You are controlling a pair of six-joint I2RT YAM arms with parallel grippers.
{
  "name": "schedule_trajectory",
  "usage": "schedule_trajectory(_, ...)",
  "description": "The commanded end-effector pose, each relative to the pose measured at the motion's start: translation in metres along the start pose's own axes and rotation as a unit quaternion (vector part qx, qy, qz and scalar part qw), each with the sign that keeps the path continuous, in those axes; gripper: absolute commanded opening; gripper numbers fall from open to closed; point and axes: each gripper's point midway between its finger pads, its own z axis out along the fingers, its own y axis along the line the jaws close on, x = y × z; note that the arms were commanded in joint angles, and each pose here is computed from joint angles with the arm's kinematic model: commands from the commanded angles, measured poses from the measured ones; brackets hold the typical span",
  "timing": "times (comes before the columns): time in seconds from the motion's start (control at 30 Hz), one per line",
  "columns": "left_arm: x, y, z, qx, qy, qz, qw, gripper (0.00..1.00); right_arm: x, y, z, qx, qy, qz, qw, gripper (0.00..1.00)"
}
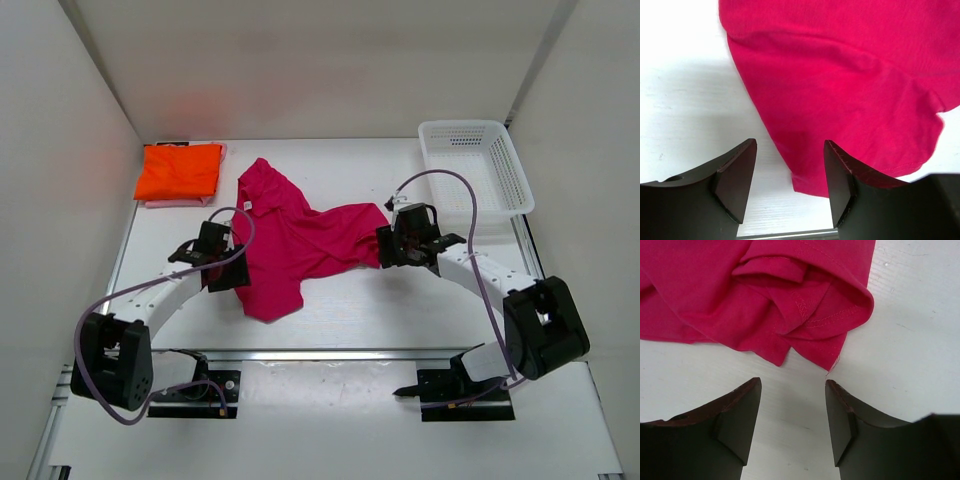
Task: Fold and stack the t-shirts
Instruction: Flatten out the tshirt
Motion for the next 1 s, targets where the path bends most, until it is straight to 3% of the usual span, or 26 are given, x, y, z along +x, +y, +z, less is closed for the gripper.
schedule_trajectory(0.0, 0.006, -0.002, 0.000, 0.004, -0.006, 0.007, 1.000, 0.67, -0.016, -0.002, 0.003, 0.004, -0.029, -0.006, 1.000, 0.52)
schedule_trajectory(0.2, 0.015, -0.001, 0.011, 0.003, 0.004, -0.001, 1.000, 0.67, -0.009, -0.004, 0.011, 0.009, -0.012, -0.005, 1.000, 0.52)
schedule_trajectory(0.33, 0.018, -0.010, 0.012, 0.024, 0.005, -0.003, 1.000, 0.59, -0.008, -0.003, 0.012, 0.011, -0.013, -0.011, 1.000, 0.53)
schedule_trajectory(0.43, 0.024, -0.011, 0.013, 0.024, 0.010, 0.000, 1.000, 0.49, -0.003, 0.000, 0.016, 0.008, -0.008, -0.016, 1.000, 0.56)
schedule_trajectory(0.53, 0.027, -0.014, 0.017, 0.030, 0.020, 0.001, 0.999, 0.32, -0.001, 0.005, 0.020, 0.003, -0.008, -0.026, 1.000, 0.57)
schedule_trajectory(0.6, 0.031, -0.015, 0.020, 0.029, 0.026, 0.004, 0.999, 0.15, 0.005, -0.002, 0.028, 0.027, 0.002, -0.031, 0.999, 0.58)
schedule_trajectory(0.7, 0.035, -0.016, 0.022, 0.029, 0.032, 0.007, 0.999, 0.00, 0.005, -0.012, 0.036, 0.055, 0.004, -0.036, 0.998, 0.61)
schedule_trajectory(0.83, 0.035, -0.018, 0.023, 0.029, 0.031, 0.014, 0.999, 0.00, 0.006, -0.023, 0.045, 0.085, 0.007, -0.035, 0.996, 0.60)
schedule_trajectory(0.97, 0.036, -0.019, 0.022, 0.032, 0.032, 0.013, 0.999, 0.00, 0.003, -0.034, 0.045, 0.107, -0.004, -0.025, 0.994, 0.52)
